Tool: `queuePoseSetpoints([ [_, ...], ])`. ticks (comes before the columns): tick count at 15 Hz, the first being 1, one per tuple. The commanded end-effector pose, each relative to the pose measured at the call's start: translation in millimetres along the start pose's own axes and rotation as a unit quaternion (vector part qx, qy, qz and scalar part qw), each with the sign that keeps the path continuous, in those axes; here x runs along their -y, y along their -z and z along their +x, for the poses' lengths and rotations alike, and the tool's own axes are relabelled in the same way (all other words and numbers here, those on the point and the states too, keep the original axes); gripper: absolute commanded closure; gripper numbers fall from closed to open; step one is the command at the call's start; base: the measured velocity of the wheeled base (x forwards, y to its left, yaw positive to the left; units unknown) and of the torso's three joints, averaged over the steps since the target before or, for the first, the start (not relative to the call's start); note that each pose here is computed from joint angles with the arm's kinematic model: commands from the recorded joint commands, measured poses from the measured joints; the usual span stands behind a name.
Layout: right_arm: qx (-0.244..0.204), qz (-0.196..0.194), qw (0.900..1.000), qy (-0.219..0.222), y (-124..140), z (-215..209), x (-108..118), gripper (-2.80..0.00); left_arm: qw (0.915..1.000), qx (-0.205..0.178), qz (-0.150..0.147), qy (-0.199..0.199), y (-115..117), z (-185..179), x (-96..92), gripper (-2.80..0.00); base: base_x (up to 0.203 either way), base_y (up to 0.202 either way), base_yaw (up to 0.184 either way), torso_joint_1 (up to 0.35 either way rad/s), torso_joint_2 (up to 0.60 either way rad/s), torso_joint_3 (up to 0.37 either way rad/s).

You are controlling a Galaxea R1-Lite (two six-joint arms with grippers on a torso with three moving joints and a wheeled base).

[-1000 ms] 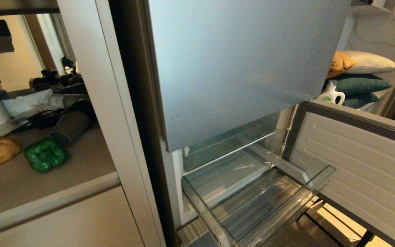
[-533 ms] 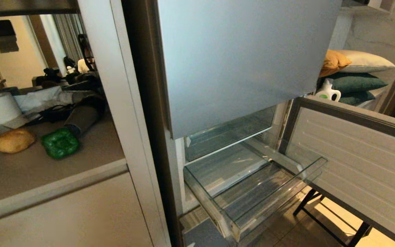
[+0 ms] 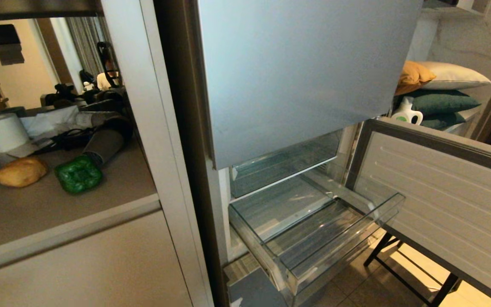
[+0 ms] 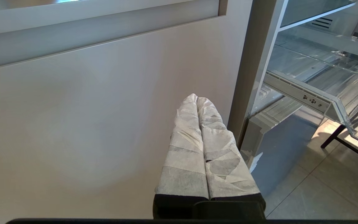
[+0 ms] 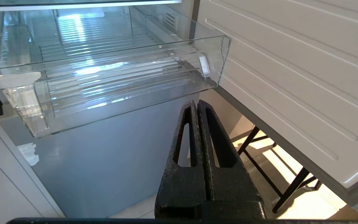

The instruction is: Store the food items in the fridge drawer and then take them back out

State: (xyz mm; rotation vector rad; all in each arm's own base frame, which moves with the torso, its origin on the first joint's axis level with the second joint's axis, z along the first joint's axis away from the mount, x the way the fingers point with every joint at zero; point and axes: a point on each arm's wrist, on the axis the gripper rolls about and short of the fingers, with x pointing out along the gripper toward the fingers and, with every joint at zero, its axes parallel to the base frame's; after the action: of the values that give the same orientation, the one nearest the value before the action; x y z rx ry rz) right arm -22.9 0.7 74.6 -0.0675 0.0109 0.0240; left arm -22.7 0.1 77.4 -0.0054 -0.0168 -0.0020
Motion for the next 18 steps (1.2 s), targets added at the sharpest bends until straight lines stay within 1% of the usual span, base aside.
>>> queuePoseSetpoints([
  [1,-0.001,-0.002,1.000,0.001,0.0,0.1,0.0,0.00,1.0000,-0.003,0.000,0.000,1.7,0.5,0.0,0.00,0.000,0.000,0.000,0.000,0.00,0.000],
  [5,0.000,0.002,1.000,0.002,-0.1,0.1,0.1,0.00,1.0000,-0.003,0.000,0.000,1.7,0.5,0.0,0.00,-0.001,-0.001,0.019,0.000,0.00,0.001],
  [18,0.000,0.002,1.000,0.001,-0.1,0.1,0.1,0.00,1.0000,-0.003,0.000,0.000,1.7,0.5,0.0,0.00,0.001,-0.007,0.174,0.002,0.00,0.003],
])
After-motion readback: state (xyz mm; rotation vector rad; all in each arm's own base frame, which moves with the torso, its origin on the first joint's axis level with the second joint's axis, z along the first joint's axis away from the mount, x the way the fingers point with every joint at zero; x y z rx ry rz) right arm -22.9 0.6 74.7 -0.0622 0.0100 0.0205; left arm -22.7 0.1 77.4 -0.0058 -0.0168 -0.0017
